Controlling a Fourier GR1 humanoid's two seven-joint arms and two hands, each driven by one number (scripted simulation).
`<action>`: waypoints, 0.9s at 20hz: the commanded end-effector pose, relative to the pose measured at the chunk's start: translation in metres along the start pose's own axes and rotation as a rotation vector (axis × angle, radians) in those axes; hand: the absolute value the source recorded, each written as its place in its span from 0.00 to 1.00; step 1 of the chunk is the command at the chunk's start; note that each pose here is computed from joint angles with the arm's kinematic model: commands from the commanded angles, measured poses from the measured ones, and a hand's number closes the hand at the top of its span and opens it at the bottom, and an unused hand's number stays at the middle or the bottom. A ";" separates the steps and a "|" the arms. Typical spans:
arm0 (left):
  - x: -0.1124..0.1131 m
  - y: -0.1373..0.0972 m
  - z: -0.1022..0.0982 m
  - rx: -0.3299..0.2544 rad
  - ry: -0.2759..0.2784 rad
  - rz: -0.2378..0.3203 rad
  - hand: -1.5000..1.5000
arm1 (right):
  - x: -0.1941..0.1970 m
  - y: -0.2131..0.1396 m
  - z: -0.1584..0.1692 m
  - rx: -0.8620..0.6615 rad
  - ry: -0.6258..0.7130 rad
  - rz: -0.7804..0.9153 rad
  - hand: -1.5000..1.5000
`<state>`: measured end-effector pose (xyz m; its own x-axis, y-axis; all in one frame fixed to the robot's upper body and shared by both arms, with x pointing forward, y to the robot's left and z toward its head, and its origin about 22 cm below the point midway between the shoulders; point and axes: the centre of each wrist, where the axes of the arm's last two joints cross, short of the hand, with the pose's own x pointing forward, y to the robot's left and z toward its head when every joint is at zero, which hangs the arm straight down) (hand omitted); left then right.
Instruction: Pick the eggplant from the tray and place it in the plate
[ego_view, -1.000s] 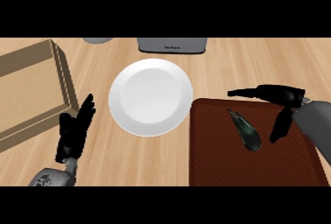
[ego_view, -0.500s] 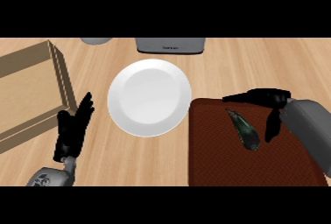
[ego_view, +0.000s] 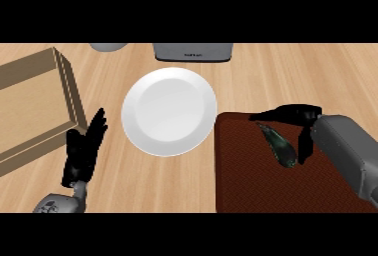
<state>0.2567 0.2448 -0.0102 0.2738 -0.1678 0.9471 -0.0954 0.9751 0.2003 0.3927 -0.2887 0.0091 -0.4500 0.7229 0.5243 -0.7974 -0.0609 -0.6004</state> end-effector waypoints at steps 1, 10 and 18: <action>-0.001 0.006 -0.009 0.001 0.004 -0.005 0.50 | -0.001 0.000 -0.010 0.071 -0.079 -0.080 0.00; -0.007 0.006 0.015 0.000 -0.002 -0.008 0.50 | -0.013 0.019 -0.011 0.095 -0.057 -0.069 0.00; -0.003 0.008 -0.007 -0.005 0.002 0.007 0.50 | -0.008 0.007 -0.010 0.002 -0.164 0.033 1.00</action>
<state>0.2472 0.2480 -0.0097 0.2764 -0.1612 0.9474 -0.0962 0.9762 0.1942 0.3931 -0.2810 -0.0083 -0.5388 0.6616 0.5215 -0.7463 -0.0877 -0.6598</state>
